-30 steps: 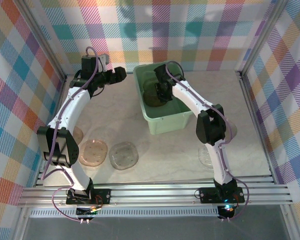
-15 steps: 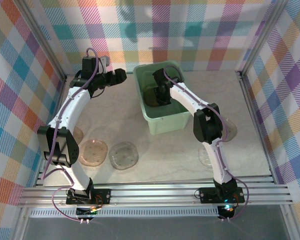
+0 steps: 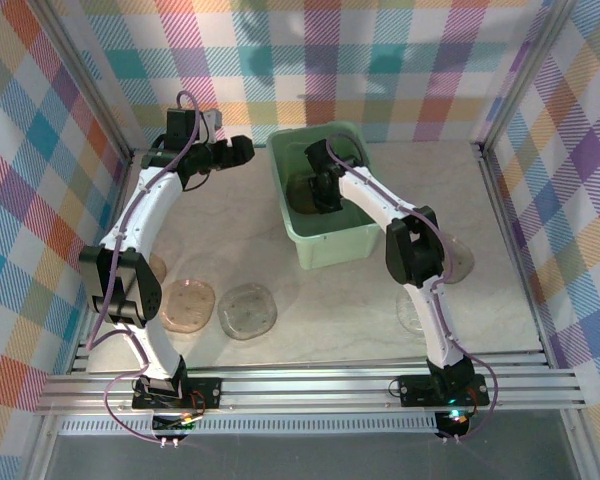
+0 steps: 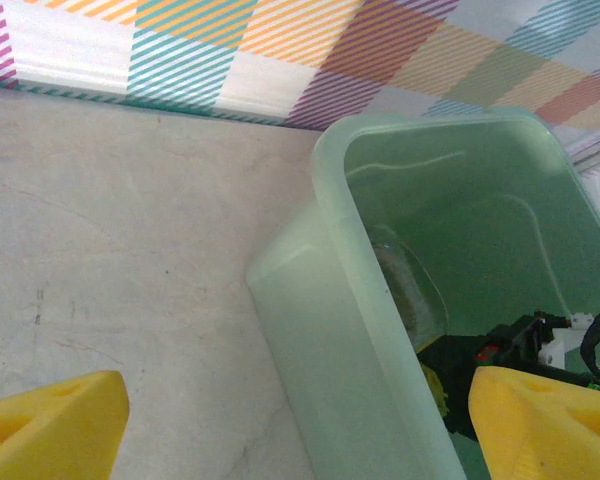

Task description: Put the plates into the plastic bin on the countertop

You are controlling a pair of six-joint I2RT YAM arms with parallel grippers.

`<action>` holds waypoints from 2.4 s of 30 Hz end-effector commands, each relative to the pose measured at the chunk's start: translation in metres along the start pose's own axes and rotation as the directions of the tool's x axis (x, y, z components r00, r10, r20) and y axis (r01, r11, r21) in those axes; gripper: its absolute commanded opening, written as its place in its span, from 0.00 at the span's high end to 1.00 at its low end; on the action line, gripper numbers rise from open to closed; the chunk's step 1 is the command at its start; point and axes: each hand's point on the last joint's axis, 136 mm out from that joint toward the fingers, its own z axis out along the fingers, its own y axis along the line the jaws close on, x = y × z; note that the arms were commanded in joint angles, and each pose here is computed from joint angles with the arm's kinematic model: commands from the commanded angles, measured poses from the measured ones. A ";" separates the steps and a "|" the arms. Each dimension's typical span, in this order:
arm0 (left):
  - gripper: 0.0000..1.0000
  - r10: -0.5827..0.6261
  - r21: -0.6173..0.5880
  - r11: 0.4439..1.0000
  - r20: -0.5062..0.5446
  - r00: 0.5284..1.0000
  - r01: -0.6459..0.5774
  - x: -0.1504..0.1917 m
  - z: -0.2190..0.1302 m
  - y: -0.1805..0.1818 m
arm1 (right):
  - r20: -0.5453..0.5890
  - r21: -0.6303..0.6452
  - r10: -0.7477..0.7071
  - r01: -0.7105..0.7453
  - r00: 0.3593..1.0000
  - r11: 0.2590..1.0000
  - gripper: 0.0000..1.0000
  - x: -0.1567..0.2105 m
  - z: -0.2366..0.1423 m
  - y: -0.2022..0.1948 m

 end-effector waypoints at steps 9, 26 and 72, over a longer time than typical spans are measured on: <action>0.12 0.002 -0.019 1.000 0.006 1.000 -0.002 -0.007 -0.006 0.004 | 0.027 0.042 -0.027 0.026 0.999 0.999 0.96 -0.001 0.019 -0.012; 0.12 -0.001 -0.025 1.000 -0.001 1.000 0.001 -0.008 -0.007 0.004 | 0.023 -0.018 -0.091 0.091 0.996 0.996 0.15 0.001 0.010 0.003; 0.15 -0.387 -0.493 0.813 -0.057 0.920 0.311 0.119 -0.098 0.079 | 0.397 -0.513 -0.702 0.777 0.591 0.364 0.02 0.019 -0.217 0.057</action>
